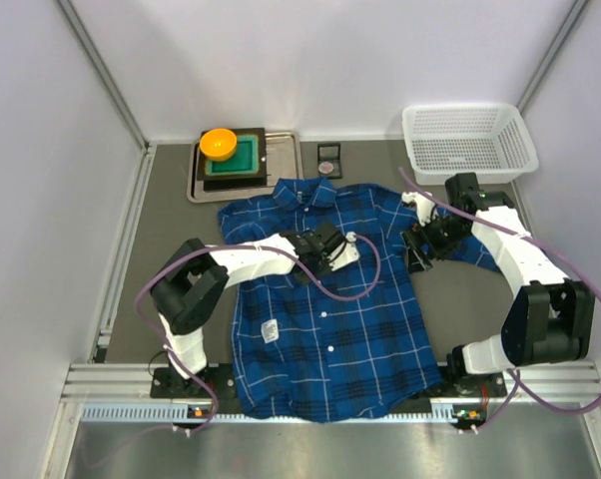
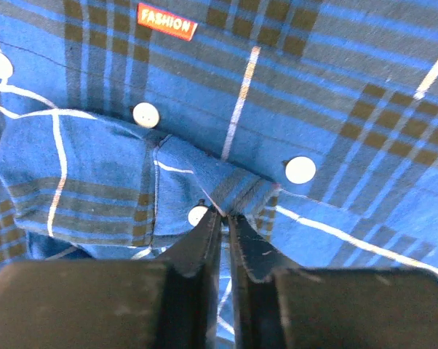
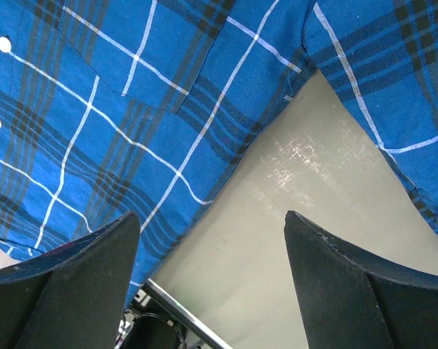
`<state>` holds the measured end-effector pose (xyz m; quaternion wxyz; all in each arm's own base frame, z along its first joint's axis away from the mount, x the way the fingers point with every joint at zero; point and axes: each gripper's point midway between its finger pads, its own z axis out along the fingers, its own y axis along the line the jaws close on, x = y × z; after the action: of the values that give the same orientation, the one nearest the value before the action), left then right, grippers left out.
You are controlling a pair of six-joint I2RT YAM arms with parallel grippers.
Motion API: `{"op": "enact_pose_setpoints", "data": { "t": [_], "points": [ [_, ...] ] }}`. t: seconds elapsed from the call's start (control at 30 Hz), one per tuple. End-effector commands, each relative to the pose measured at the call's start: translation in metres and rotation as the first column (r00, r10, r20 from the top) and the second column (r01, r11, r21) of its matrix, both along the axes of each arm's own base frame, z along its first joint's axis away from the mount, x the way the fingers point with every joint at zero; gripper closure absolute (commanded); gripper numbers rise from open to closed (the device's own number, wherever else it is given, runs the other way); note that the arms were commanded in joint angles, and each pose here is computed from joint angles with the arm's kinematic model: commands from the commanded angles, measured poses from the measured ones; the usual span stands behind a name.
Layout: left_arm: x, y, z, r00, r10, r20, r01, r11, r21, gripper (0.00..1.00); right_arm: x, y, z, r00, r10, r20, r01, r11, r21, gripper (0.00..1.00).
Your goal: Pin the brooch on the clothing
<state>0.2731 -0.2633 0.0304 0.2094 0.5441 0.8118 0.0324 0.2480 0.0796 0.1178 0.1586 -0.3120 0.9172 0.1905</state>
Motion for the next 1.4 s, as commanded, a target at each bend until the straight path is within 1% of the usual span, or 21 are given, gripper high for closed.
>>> {"op": "enact_pose_setpoints", "data": {
  "t": [0.0,0.03,0.17,0.23,0.37,0.43,0.47,0.5,0.57,0.6,0.63,0.67,0.7,0.77,0.8,0.83,0.87,0.9,0.97,1.13,1.37],
  "points": [
    [0.013,0.015,0.026,0.998,0.035,0.058,-0.035,0.999,-0.001,0.95,0.006,0.001,0.013,0.998,-0.009,0.055,0.008,1.000,0.019,0.20],
    [0.015,0.018,0.029,0.997,0.044,0.066,-0.044,0.999,-0.001,1.00,0.006,0.001,0.014,0.998,-0.008,0.056,0.007,1.000,0.018,0.20],
    [0.022,0.033,0.050,0.992,0.070,0.107,-0.069,0.998,-0.015,1.00,0.006,0.001,0.014,0.998,-0.006,0.057,0.005,1.000,0.019,0.20],
    [0.030,0.045,0.069,0.985,0.112,0.128,-0.106,0.993,-0.055,1.00,0.005,0.001,0.015,0.998,-0.005,0.062,0.003,1.000,0.021,0.21],
    [0.044,0.086,0.108,0.967,0.201,0.158,-0.187,0.977,-0.098,1.00,0.007,0.002,0.018,0.997,0.000,0.076,-0.001,1.000,0.022,0.20],
    [0.063,0.124,0.140,0.930,0.297,0.216,-0.273,0.953,-0.135,1.00,0.007,0.002,0.019,0.997,-0.004,0.077,0.002,1.000,0.031,0.21],
    [0.069,0.142,0.151,0.919,0.308,0.246,-0.286,0.950,-0.123,1.00,0.007,0.004,0.020,0.997,0.000,0.078,-0.003,0.999,0.035,0.21],
    [0.081,0.178,0.166,0.881,0.381,0.281,-0.360,0.925,-0.124,1.00,0.007,0.004,0.020,0.997,0.000,0.079,-0.003,0.999,0.040,0.21],
    [0.087,0.222,0.190,0.851,0.400,0.339,-0.396,0.914,-0.085,1.00,0.007,0.006,0.021,0.996,0.003,0.084,-0.007,0.999,0.044,0.22],
    [0.090,0.264,0.203,0.808,0.464,0.364,-0.472,0.879,-0.072,1.00,0.007,0.006,0.022,0.996,0.007,0.088,-0.012,0.999,0.049,0.22],
    [0.090,0.286,0.213,0.787,0.477,0.391,-0.496,0.866,-0.058,1.00,0.007,0.007,0.023,0.996,0.008,0.093,-0.013,0.999,0.052,0.22],
    [0.089,0.309,0.220,0.786,0.460,0.413,-0.501,0.866,-0.012,1.00,0.007,0.007,0.025,0.995,0.006,0.102,-0.012,0.998,0.057,0.22],
    [0.083,0.350,0.227,0.742,0.516,0.428,-0.573,0.820,0.005,1.00,0.008,0.008,0.025,0.994,0.008,0.105,-0.014,0.998,0.058,0.22],
    [0.073,0.385,0.234,0.736,0.505,0.451,-0.594,0.801,0.072,1.00,0.008,0.007,0.025,0.994,0.006,0.105,-0.013,0.998,0.058,0.22],
    [0.062,0.411,0.232,0.713,0.537,0.451,-0.637,0.765,0.095,1.00,0.008,0.007,0.025,0.995,0.004,0.104,-0.010,0.998,0.057,0.22],
    [0.058,0.424,0.235,0.697,0.543,0.469,-0.654,0.749,0.105,1.00,0.008,0.008,0.025,0.994,0.009,0.105,-0.015,0.998,0.056,0.22],
    [0.054,0.435,0.234,0.702,0.531,0.475,-0.655,0.742,0.138,1.00,0.008,0.007,0.024,0.995,0.005,0.102,-0.010,0.998,0.057,0.22],
    [0.043,0.452,0.228,0.686,0.557,0.469,-0.687,0.707,0.165,1.00,0.008,0.007,0.024,0.995,0.006,0.101,-0.012,0.998,0.058,0.22],
    [0.036,0.469,0.228,0.677,0.548,0.492,-0.702,0.682,0.205,1.00,0.009,0.007,0.025,0.994,0.005,0.105,-0.011,0.998,0.055,0.22],
    [0.001,0.510,0.202,0.656,0.592,0.468,-0.749,0.587,0.308,1.00,0.008,0.005,0.026,0.993,0.012,0.117,-0.017,0.999,0.042,0.22],
    [-0.024,0.538,0.197,0.647,0.607,0.461,-0.762,0.527,0.377,1.00,0.009,0.003,0.026,0.992,0.020,0.126,-0.024,0.999,0.029,0.22]
  ]
}}
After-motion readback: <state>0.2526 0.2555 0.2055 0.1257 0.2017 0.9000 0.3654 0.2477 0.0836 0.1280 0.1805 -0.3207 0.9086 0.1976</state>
